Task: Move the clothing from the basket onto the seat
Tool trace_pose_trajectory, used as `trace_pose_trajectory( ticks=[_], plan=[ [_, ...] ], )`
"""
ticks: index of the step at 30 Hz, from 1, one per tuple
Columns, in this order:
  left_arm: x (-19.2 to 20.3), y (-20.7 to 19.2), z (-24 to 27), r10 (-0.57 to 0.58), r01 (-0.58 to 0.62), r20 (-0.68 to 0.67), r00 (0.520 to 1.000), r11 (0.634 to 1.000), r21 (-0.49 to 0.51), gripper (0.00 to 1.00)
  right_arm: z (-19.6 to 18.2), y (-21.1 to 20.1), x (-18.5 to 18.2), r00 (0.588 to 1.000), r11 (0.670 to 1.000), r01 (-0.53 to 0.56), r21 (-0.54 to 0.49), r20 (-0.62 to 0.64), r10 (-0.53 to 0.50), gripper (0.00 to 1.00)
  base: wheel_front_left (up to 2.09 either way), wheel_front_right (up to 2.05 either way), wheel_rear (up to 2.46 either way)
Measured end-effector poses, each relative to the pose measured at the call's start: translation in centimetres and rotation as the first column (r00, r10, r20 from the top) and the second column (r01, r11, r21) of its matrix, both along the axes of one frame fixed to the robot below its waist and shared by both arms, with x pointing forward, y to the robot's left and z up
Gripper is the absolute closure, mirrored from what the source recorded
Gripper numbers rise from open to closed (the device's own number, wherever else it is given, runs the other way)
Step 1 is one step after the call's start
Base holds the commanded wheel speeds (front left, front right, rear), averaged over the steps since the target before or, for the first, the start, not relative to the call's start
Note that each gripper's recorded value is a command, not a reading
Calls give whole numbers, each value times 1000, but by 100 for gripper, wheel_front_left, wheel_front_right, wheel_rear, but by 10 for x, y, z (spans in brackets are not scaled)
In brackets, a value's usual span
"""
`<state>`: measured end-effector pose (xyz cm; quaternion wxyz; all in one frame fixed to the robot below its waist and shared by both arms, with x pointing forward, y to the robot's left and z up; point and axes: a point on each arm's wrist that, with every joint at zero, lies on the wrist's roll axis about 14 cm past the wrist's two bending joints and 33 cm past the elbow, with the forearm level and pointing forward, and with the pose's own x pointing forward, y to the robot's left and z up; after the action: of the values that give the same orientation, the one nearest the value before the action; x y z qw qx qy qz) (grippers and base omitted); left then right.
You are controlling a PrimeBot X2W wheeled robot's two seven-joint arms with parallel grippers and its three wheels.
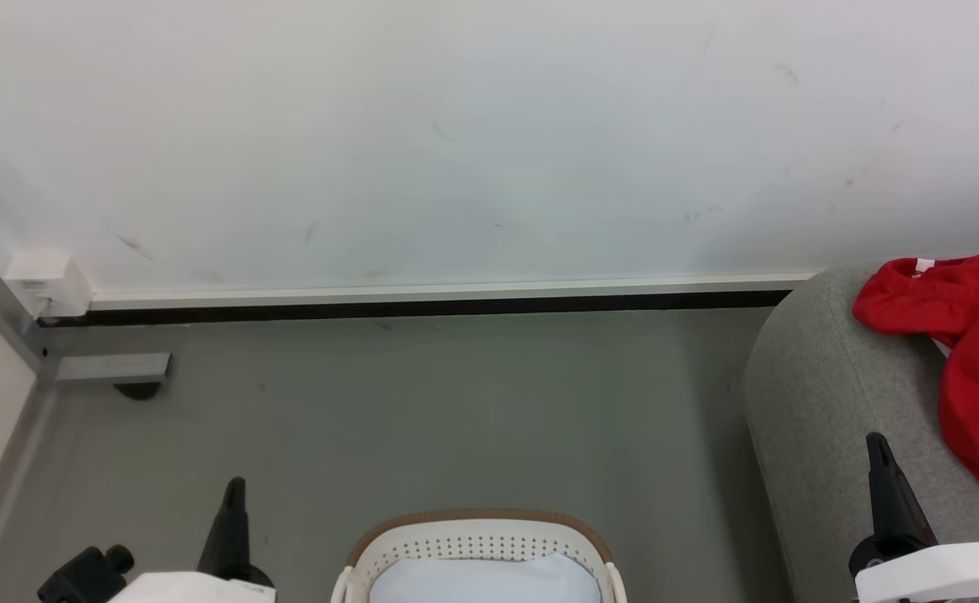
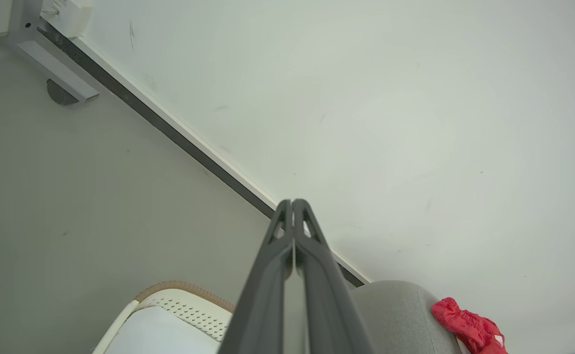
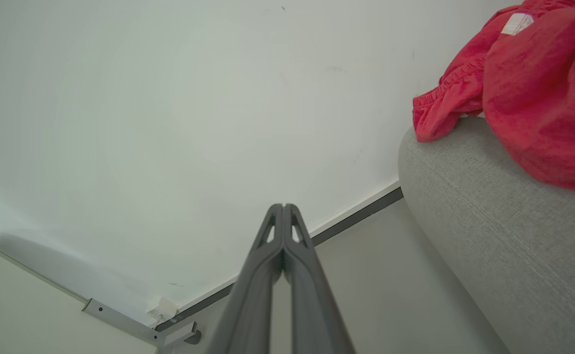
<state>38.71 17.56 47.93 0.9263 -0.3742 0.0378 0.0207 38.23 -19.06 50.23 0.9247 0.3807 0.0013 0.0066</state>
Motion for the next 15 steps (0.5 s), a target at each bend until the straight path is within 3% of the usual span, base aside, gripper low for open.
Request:
trace_pose_trajectory(
  ticks=[15],
  plan=[
    [1,6,2,19,-20,-8,1000,980,-196,100,-1,-4,2,1000,981,19,194,-21,-15,100,0,0,0]
  ],
)
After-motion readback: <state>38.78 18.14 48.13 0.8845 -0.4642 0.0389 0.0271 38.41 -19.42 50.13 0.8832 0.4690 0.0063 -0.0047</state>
